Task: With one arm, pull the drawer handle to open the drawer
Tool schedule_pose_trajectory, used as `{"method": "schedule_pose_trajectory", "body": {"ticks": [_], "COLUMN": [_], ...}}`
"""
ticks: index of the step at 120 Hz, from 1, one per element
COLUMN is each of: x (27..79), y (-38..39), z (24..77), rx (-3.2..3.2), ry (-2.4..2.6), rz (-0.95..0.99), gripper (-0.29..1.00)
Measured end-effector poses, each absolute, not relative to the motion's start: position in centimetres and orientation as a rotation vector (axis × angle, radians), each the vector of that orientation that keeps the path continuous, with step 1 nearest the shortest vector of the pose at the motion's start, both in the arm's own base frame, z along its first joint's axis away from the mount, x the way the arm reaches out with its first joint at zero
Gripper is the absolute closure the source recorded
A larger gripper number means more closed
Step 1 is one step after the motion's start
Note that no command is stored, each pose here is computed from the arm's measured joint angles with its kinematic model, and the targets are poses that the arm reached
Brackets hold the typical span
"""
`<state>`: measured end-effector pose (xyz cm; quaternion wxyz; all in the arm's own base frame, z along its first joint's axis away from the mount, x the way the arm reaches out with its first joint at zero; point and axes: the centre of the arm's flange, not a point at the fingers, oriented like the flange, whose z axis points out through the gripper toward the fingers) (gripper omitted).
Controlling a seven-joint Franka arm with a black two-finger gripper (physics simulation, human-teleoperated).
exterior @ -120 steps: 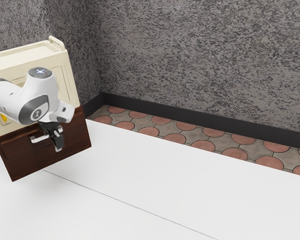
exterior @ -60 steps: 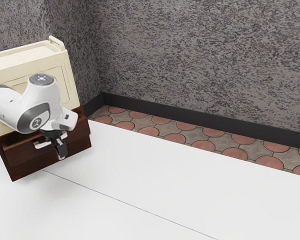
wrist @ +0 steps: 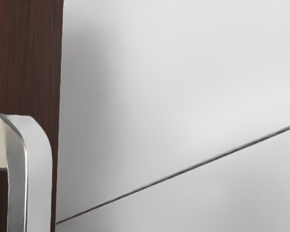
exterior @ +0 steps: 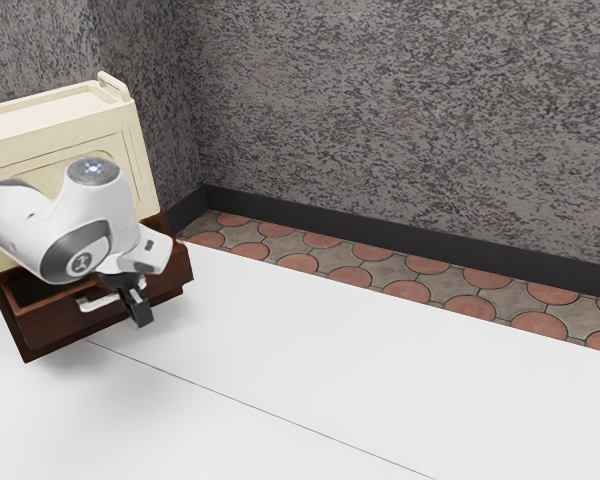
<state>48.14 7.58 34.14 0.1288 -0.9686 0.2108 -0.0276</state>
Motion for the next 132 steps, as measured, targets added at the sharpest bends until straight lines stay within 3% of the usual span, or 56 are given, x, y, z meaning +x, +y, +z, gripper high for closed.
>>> {"method": "schedule_pose_trajectory", "body": {"ticks": [132], "x": [46.6], "y": [4.1], "z": [35.5], "rx": [-2.853], "ry": [0.503], "rz": [-0.238], "gripper": [0.05]}}
